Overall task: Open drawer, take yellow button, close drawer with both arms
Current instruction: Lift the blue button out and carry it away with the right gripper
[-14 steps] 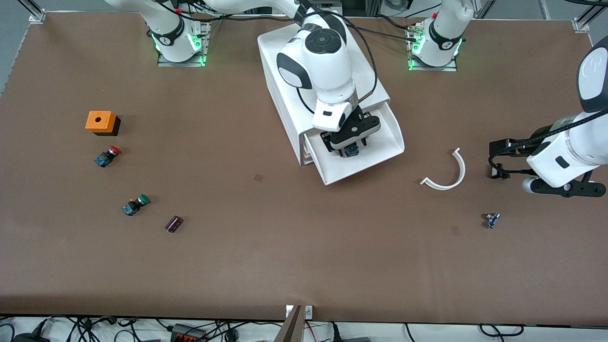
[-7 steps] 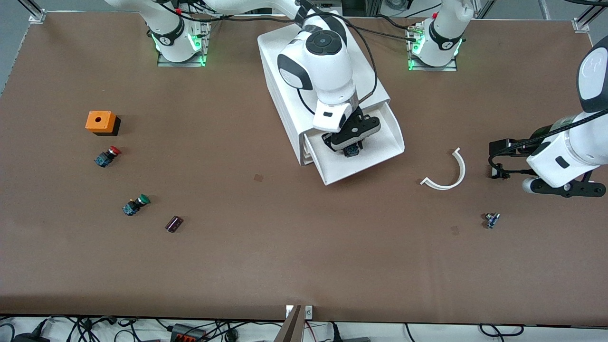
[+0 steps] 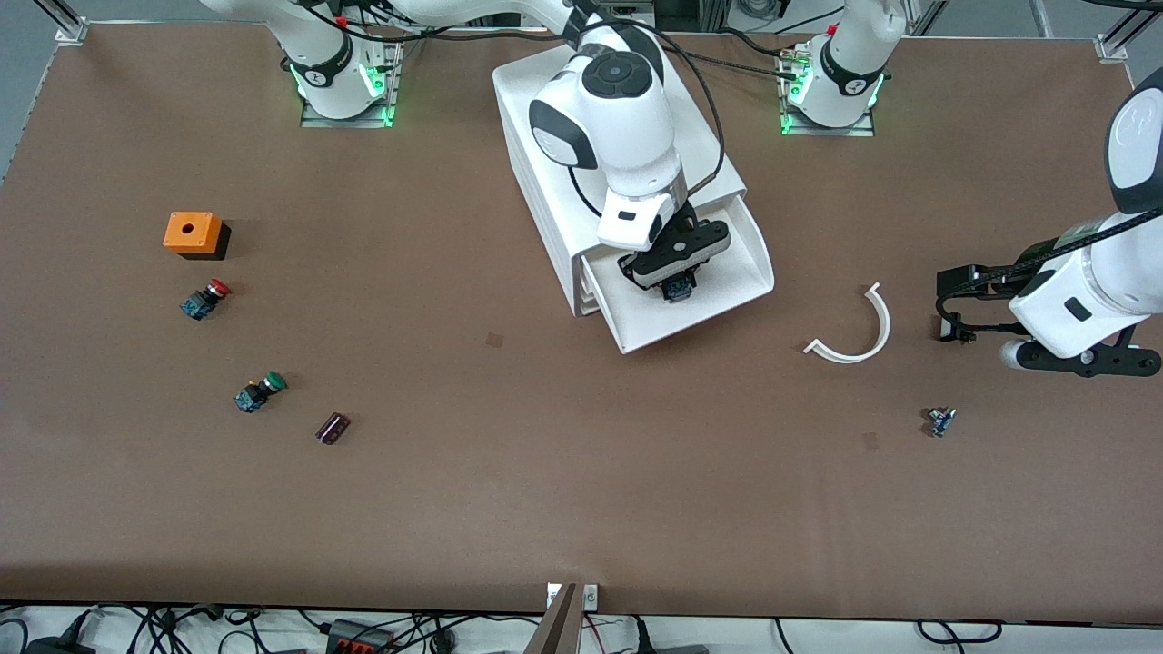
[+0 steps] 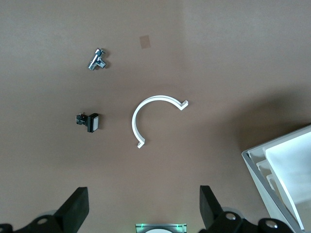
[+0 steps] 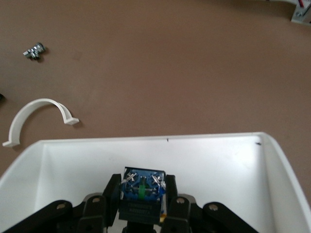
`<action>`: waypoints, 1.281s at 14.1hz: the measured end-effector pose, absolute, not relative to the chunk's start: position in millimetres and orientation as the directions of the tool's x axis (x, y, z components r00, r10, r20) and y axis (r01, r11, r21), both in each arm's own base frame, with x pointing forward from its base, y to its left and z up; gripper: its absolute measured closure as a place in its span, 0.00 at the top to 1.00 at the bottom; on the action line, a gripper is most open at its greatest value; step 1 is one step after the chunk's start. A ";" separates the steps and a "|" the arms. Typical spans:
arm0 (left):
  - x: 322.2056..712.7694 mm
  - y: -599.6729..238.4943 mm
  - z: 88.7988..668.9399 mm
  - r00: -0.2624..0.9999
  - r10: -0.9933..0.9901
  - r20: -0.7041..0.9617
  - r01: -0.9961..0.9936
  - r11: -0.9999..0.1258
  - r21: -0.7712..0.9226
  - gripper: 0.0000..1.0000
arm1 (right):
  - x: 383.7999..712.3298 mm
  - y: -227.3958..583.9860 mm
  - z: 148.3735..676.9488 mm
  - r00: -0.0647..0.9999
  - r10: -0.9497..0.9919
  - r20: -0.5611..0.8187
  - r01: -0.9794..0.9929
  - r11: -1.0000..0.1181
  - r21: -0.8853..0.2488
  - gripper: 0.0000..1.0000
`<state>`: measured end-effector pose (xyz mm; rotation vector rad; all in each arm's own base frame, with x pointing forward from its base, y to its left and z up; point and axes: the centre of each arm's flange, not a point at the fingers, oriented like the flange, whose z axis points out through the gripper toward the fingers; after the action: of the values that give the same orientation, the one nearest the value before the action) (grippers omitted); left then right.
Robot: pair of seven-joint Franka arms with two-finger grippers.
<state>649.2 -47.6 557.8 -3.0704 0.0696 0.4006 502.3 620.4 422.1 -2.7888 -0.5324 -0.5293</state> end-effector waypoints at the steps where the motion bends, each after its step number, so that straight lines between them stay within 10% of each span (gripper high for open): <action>1: 649.2 -47.6 558.3 0.966 -0.039 -0.256 -0.050 -0.998 -0.038 1.00 | 505.5 619.8 434.1 0.862 0.295 0.413 0.396 -0.900 -0.184 0.41; 11: 649.1 -47.6 559.2 0.966 -0.038 -0.254 -0.049 -0.998 -0.038 1.00 | 618.8 464.5 490.1 0.928 0.229 0.294 0.259 -0.963 -0.069 0.41; 18: 649.1 -48.5 559.4 0.966 -0.039 -0.254 -0.051 -0.998 -0.038 1.00 | 694.7 303.2 412.4 0.974 0.216 0.070 0.221 -0.973 -0.073 0.41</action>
<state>649.1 -48.5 559.4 -3.0709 0.0700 0.3957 694.7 303.2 412.4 -3.0410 -0.3371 -0.0942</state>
